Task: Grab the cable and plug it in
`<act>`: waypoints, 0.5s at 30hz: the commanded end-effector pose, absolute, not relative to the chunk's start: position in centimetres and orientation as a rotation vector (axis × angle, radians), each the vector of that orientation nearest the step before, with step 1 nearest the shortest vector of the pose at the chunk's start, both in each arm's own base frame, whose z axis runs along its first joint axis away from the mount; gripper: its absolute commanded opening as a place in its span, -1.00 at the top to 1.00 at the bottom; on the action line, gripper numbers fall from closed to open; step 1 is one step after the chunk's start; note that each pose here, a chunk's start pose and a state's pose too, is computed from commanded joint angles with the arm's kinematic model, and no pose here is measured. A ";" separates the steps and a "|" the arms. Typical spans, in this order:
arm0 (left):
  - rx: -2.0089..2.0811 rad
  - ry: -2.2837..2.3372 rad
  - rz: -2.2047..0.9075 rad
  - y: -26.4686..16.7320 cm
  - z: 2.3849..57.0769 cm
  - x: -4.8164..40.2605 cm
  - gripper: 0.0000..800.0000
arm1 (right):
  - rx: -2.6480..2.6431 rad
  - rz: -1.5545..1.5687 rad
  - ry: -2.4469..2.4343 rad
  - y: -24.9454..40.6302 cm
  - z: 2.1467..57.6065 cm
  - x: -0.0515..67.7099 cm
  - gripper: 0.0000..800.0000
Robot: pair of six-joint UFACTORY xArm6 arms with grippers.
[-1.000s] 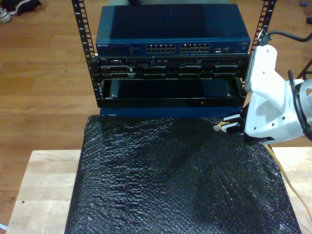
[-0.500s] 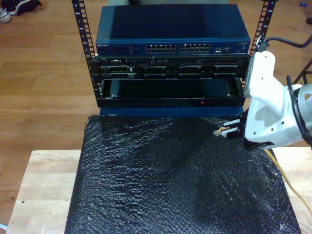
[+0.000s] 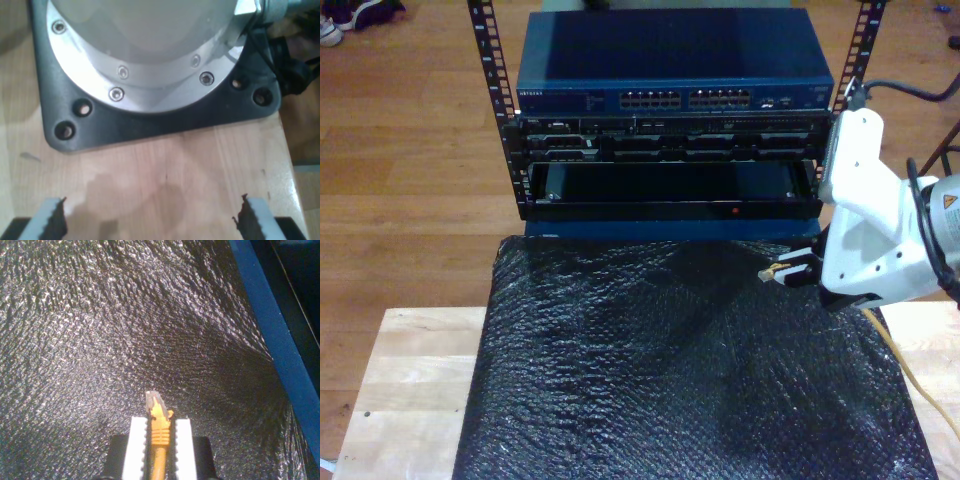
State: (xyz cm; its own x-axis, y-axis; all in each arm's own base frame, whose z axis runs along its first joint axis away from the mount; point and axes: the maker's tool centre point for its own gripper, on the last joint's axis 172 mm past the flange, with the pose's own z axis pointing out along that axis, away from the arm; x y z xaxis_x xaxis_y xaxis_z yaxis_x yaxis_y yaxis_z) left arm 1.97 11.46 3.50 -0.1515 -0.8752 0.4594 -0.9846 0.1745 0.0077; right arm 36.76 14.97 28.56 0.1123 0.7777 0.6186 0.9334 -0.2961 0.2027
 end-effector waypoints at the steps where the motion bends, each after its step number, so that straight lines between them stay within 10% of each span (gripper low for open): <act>1: 1.762 -2.098 0.420 11.4 3.5 2.0 -1.00 | -2.149 -0.956 -1.701 15.0 28.7 36.8 1.00; 15: 1.758 -2.097 0.424 11.4 3.4 2.0 -1.00 | -2.180 -1.052 -1.772 14.1 31.1 39.6 1.00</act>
